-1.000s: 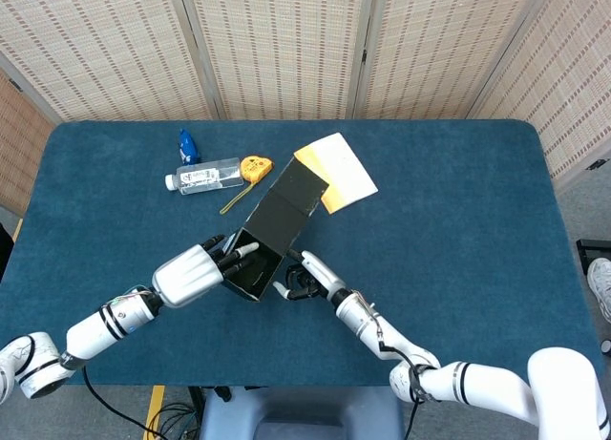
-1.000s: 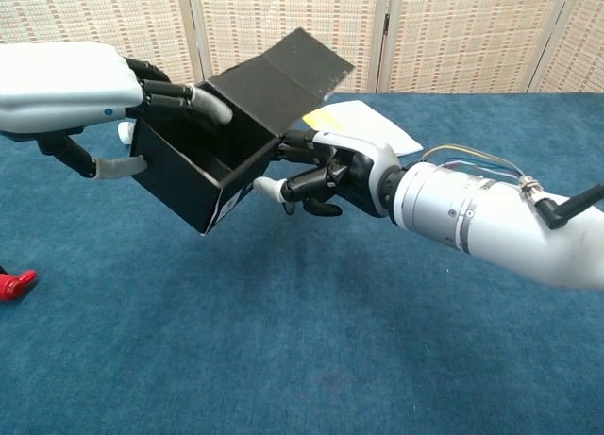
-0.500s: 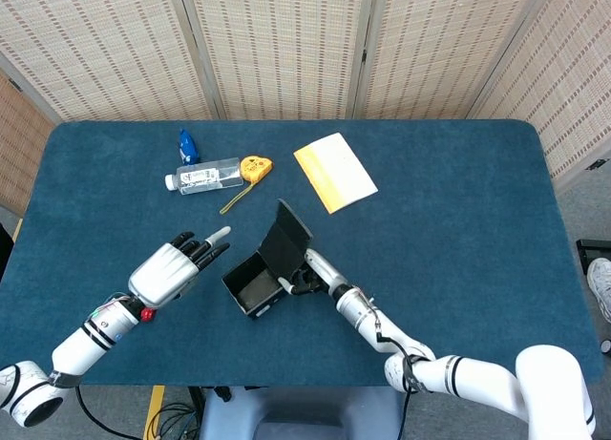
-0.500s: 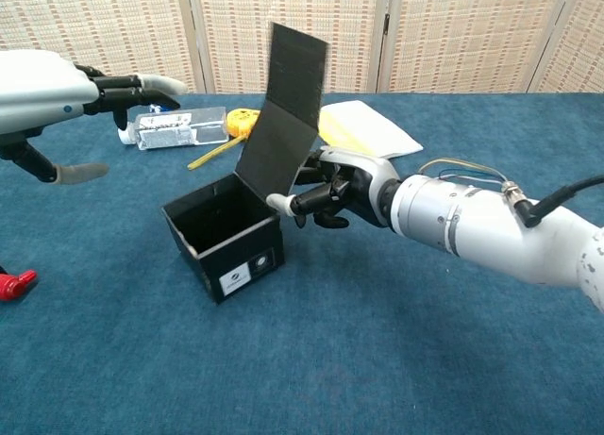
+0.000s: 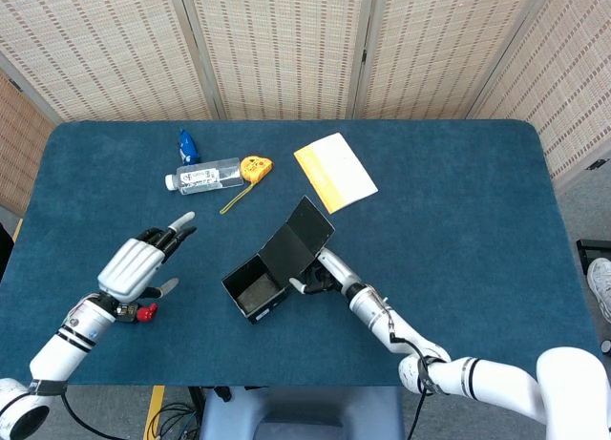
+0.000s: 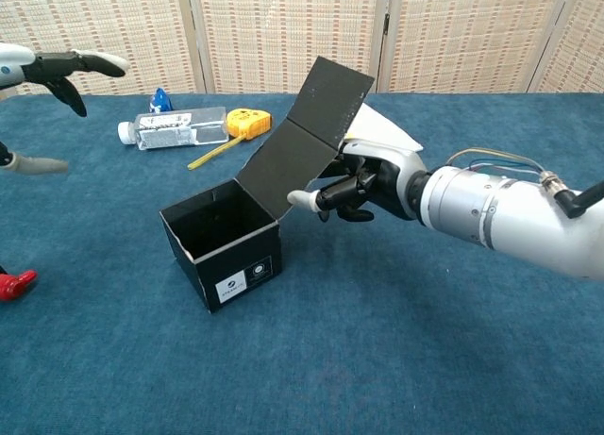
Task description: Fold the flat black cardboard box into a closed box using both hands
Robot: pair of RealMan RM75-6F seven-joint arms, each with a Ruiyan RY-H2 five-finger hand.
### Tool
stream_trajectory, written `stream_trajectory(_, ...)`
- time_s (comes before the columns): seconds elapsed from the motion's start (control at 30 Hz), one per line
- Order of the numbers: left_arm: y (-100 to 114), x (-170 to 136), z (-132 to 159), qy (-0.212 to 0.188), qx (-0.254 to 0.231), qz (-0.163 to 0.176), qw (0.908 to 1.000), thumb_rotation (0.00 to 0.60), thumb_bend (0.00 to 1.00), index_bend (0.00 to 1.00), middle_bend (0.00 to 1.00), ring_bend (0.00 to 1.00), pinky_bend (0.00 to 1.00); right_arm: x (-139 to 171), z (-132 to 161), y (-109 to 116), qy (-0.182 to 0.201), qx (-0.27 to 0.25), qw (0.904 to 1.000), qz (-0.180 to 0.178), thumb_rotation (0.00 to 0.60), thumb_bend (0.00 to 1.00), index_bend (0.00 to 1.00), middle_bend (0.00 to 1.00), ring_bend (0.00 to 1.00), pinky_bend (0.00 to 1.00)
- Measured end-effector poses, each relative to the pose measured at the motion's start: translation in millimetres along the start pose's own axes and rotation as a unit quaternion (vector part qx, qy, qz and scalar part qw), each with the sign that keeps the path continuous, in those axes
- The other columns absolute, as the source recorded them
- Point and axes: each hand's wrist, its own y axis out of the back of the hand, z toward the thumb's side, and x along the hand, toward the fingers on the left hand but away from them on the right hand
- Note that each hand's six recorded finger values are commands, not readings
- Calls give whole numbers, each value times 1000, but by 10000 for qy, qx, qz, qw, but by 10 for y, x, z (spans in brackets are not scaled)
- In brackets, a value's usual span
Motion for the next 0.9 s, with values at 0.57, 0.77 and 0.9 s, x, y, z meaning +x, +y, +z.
stream_trajectory(0.57,-35,-158,-329,510,-1627,-405,9845,600,253,0,0,121,212,-522,487,189,130,542,9982,-222,600,351,62,330,652,933)
stream_trajectory(0.77,-139,-88,-404,490,-1971,-786,9760,600,253,0,0,123,212,-426,401,217,-71,428,9989,-166,600,276,50,329,652,933)
stream_trajectory(0.9,-206,-18,-436,485,-1992,-944,9742,600,253,0,0,123,212,-308,339,263,-234,424,9988,-50,600,113,1,319,651,932)
